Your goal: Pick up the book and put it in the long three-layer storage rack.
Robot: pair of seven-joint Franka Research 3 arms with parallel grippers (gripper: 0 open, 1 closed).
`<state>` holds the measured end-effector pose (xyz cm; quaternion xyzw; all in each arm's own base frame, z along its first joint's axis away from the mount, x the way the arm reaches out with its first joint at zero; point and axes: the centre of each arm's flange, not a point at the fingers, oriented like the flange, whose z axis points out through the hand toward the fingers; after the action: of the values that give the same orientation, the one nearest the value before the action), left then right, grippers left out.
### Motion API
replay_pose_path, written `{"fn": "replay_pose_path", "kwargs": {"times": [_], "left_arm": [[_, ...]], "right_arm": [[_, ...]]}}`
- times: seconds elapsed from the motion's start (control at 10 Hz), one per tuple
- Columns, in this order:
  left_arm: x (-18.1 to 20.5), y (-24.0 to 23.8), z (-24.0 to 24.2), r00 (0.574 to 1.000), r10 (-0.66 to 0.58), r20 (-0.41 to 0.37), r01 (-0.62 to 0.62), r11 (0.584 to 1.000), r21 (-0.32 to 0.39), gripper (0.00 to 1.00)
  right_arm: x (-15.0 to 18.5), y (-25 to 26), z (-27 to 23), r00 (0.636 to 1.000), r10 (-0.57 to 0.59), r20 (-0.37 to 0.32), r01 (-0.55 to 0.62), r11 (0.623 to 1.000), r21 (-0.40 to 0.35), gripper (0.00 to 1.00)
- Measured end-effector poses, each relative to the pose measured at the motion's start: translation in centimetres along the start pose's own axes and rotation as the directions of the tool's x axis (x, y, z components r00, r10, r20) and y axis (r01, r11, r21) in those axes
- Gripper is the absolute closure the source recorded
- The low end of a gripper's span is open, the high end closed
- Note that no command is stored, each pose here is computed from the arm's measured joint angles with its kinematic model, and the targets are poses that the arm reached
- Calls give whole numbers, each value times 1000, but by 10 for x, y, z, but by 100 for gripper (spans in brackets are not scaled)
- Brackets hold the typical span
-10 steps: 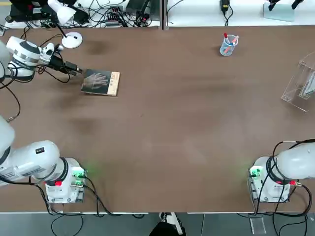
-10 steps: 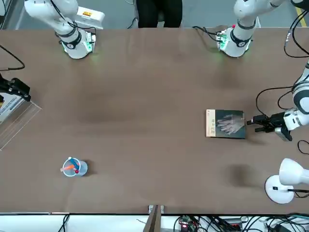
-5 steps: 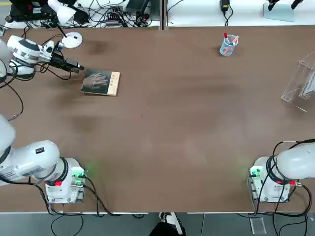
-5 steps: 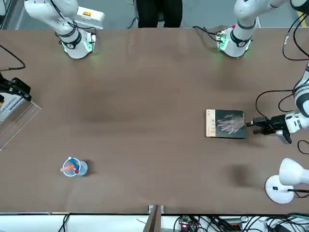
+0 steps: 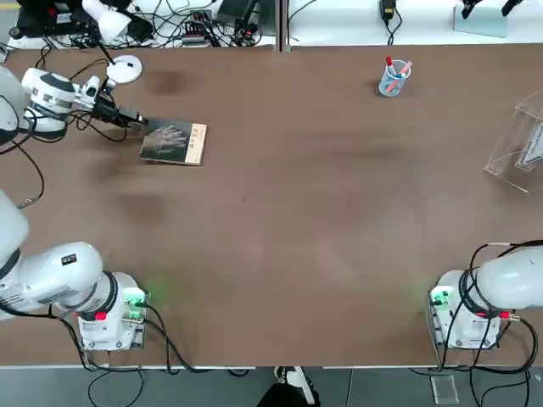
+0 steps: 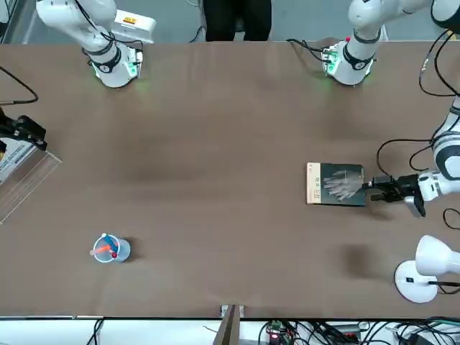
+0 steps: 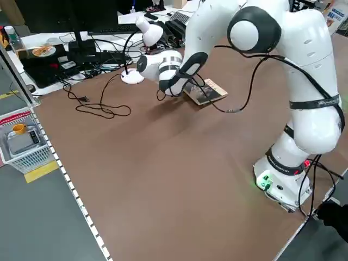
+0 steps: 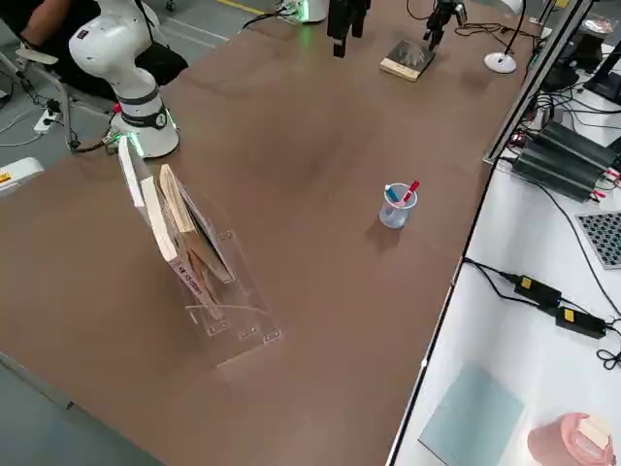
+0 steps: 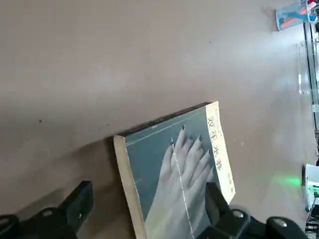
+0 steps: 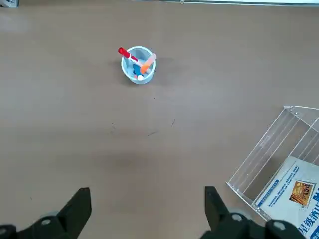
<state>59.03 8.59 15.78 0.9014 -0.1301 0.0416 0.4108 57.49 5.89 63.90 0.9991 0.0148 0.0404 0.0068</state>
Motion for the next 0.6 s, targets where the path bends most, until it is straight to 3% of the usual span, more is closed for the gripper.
{"fn": "replay_pose_path", "kwargs": {"times": [0.6], "left_arm": [[4,3,9,1000,2,-11,-2,1000,-31,1]], "right_arm": [[0,0,0,1000,0,0,0,1000,0,0]]}}
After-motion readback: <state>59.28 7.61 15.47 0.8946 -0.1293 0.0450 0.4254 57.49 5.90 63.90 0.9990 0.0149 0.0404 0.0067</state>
